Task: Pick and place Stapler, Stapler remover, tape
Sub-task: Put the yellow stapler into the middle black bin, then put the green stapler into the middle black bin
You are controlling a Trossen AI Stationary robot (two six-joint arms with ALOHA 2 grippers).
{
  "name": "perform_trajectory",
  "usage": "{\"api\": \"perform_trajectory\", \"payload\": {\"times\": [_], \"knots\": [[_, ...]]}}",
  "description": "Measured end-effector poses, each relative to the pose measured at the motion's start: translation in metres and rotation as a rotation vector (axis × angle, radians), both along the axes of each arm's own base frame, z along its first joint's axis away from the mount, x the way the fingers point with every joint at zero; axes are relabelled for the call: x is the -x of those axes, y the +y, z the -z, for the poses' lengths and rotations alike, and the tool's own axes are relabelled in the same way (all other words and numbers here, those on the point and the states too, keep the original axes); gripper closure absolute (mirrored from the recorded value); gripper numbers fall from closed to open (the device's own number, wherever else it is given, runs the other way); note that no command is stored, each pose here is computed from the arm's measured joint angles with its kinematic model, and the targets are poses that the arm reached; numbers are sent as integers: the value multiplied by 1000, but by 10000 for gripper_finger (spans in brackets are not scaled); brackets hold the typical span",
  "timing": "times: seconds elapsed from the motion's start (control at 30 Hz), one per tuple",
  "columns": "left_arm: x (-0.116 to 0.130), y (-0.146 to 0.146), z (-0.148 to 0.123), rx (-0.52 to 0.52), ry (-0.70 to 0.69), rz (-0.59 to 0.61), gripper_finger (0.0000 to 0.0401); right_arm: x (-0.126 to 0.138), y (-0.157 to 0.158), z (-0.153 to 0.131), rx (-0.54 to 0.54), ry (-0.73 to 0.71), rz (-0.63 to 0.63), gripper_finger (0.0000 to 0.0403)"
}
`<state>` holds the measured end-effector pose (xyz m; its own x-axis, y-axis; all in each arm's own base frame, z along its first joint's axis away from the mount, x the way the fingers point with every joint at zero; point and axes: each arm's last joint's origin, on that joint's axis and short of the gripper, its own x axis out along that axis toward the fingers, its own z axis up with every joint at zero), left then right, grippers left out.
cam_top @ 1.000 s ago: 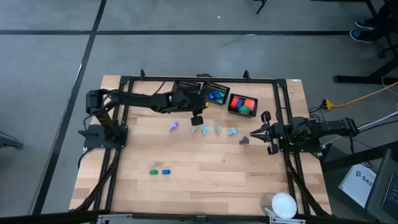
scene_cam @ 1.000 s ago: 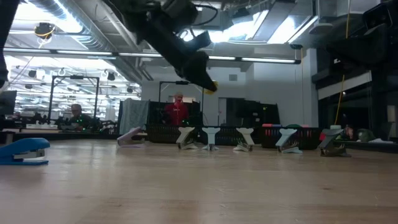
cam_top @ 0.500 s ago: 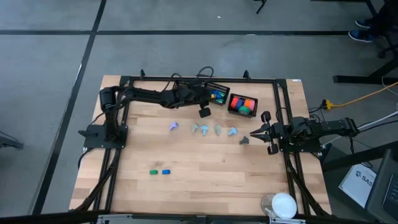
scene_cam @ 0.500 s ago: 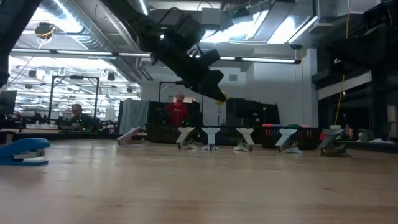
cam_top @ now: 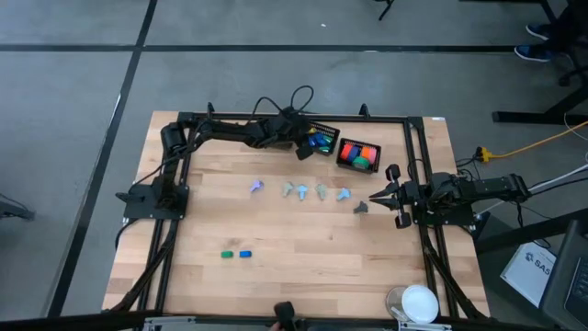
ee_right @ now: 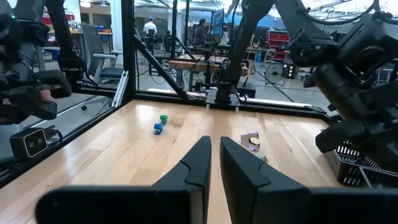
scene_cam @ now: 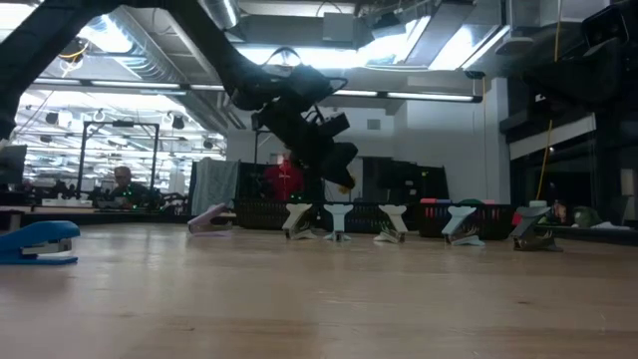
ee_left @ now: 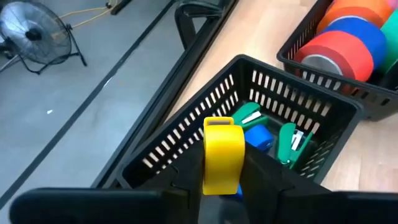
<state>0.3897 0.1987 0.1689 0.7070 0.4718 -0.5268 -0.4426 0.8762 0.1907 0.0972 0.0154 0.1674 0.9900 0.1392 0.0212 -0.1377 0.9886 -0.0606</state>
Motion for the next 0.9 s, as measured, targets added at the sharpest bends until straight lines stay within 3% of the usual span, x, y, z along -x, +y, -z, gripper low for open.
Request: {"api": "perform_trajectory", "payload": {"times": [0.57, 0.73, 0.9], "knots": [[-1, -6, -2, 1, 9, 6, 245, 0, 0, 0, 0, 0, 0, 363], [-1, -21, -26, -17, -24, 38, 235, 0, 0, 0, 0, 0, 0, 363], [8, -51, -68, -42, -23, 102, 236, 0, 0, 0, 0, 0, 0, 363]]}}
